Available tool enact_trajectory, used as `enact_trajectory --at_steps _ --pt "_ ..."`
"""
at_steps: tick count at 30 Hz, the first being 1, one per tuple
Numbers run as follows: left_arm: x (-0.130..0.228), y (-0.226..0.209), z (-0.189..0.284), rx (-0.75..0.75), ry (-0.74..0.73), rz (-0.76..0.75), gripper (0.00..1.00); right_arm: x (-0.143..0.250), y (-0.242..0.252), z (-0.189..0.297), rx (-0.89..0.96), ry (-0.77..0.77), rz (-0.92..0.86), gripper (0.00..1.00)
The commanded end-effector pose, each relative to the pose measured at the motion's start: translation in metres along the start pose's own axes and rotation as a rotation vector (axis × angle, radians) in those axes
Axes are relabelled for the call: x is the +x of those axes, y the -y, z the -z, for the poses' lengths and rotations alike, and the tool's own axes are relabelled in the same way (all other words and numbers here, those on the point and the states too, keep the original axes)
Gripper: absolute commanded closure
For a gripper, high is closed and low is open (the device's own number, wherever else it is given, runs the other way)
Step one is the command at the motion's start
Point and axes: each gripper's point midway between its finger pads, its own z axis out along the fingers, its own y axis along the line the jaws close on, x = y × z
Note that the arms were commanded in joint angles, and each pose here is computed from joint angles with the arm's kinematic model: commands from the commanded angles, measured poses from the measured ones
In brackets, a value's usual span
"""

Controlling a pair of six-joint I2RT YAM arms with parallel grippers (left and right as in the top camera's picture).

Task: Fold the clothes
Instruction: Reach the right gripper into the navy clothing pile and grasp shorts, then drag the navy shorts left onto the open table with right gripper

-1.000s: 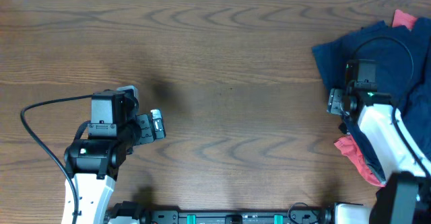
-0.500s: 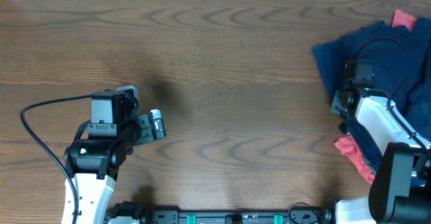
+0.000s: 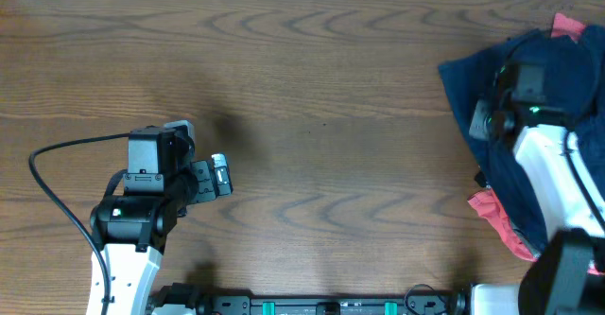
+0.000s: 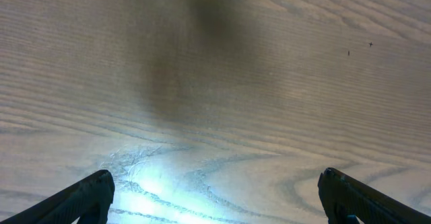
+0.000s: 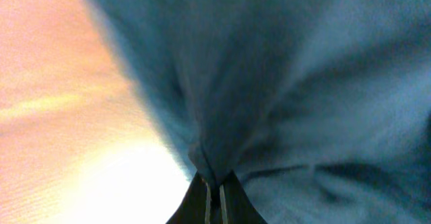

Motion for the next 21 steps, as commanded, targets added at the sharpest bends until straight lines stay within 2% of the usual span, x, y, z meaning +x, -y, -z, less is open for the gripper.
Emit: enact_trajectory --at_steps 1,4,13,17,21 --pt "-0.006 0.001 0.004 0.001 0.017 -0.006 0.02 -0.036 -0.085 0.073 -0.436 0.134 0.161 0.99" --pt "-0.007 0.001 0.004 0.002 0.021 -0.006 0.02 -0.019 -0.126 0.097 -0.579 0.101 0.235 0.99" --pt "-0.008 0.001 0.004 0.003 0.024 -0.007 0.02 0.086 -0.224 0.101 -0.722 -0.139 0.517 0.99" --pt "-0.008 0.001 0.004 0.002 0.023 -0.007 0.02 0.120 -0.266 0.098 -0.774 -0.173 0.624 0.99" --pt "-0.008 0.001 0.004 0.003 0.023 -0.007 0.02 0.129 -0.304 0.084 -0.749 -0.137 0.600 0.99"
